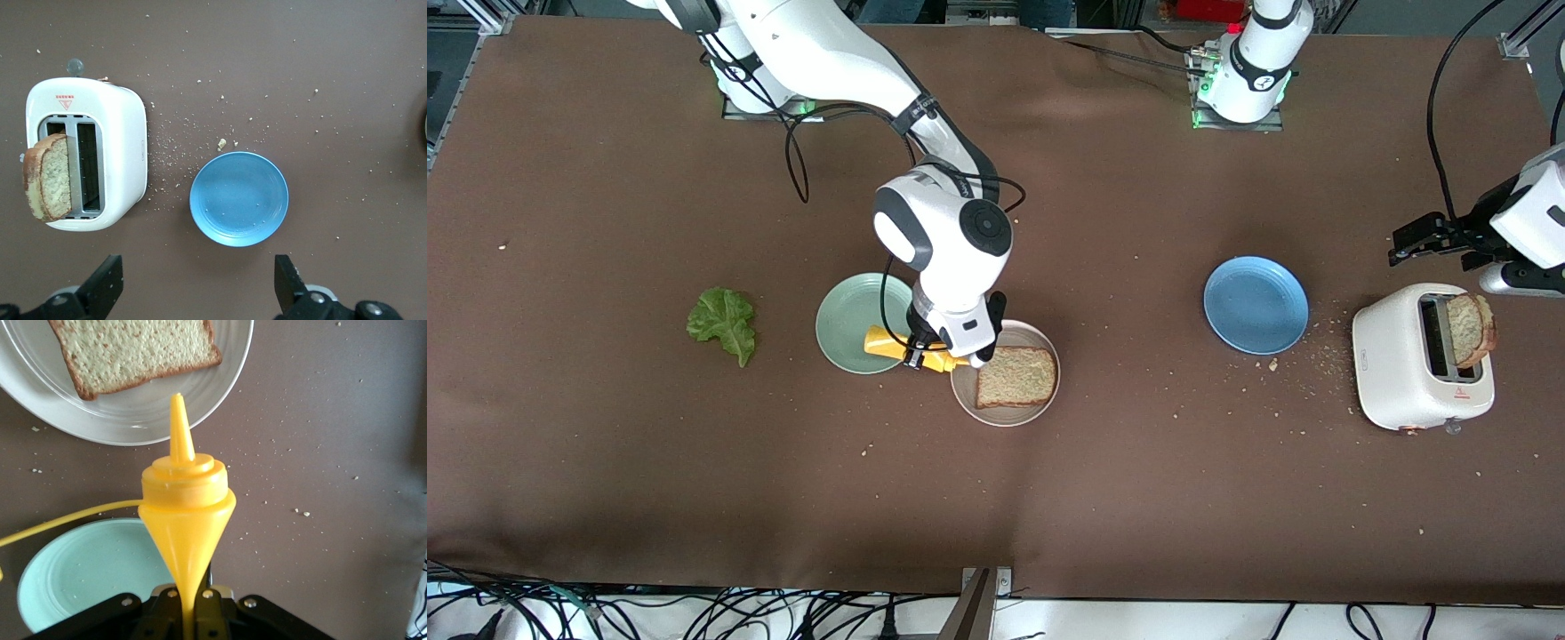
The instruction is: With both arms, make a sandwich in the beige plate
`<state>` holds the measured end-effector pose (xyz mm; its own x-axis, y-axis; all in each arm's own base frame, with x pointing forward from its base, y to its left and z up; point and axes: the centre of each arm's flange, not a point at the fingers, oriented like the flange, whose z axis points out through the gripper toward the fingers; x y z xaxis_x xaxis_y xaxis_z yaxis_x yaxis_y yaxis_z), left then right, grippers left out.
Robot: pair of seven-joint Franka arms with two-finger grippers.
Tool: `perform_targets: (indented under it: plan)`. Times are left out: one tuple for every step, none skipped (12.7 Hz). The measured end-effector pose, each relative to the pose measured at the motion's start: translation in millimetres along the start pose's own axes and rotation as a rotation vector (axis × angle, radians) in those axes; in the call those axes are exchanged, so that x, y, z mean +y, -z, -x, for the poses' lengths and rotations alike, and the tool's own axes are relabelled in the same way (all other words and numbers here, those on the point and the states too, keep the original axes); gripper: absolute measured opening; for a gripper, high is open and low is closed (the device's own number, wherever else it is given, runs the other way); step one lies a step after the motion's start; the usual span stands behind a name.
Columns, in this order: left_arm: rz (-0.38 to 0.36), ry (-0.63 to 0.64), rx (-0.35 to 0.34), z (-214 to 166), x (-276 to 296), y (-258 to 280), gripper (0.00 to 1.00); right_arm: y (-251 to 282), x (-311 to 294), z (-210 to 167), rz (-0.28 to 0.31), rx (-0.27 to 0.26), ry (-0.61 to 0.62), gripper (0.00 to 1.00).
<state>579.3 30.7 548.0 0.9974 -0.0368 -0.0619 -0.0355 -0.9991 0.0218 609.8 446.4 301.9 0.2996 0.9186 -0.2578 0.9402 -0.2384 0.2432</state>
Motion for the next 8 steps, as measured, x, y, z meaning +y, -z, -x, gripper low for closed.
perform_targets:
  plan:
    - [-0.001,-0.001,0.001,-1.2,0.7,0.2,1.0,3.4,11.7,9.3,-0.058,0.043,-0.026,0.03]
    - [-0.002,-0.004,0.005,-2.8,2.6,1.6,1.0,5.7,25.8,21.3,-0.119,0.089,-0.049,0.03]
    - [-0.003,-0.008,0.007,-4.3,4.6,2.4,1.0,7.0,43.9,37.1,-0.186,0.148,-0.065,0.03]
    - [-0.003,-0.009,0.008,-5.1,5.1,2.5,1.0,7.3,64.2,55.6,-0.253,0.218,-0.073,0.03]
    - [-0.004,-0.008,0.007,-5.8,4.7,1.9,1.0,7.2,86.0,77.1,-0.313,0.3,-0.067,0.03]
    - [-0.004,-0.008,0.005,-6.7,4.6,0.7,1.0,5.2,106.0,99.6,-0.362,0.377,-0.048,0.03]
    - [-0.004,-0.008,0.003,-7.3,4.7,-0.3,1.0,0.0,122.7,122.2,-0.412,0.445,-0.026,0.03]
    - [-0.004,-0.008,0.002,-7.6,4.5,-0.8,1.0,-8.0,136.0,143.3,-0.464,0.513,0.0,0.03]
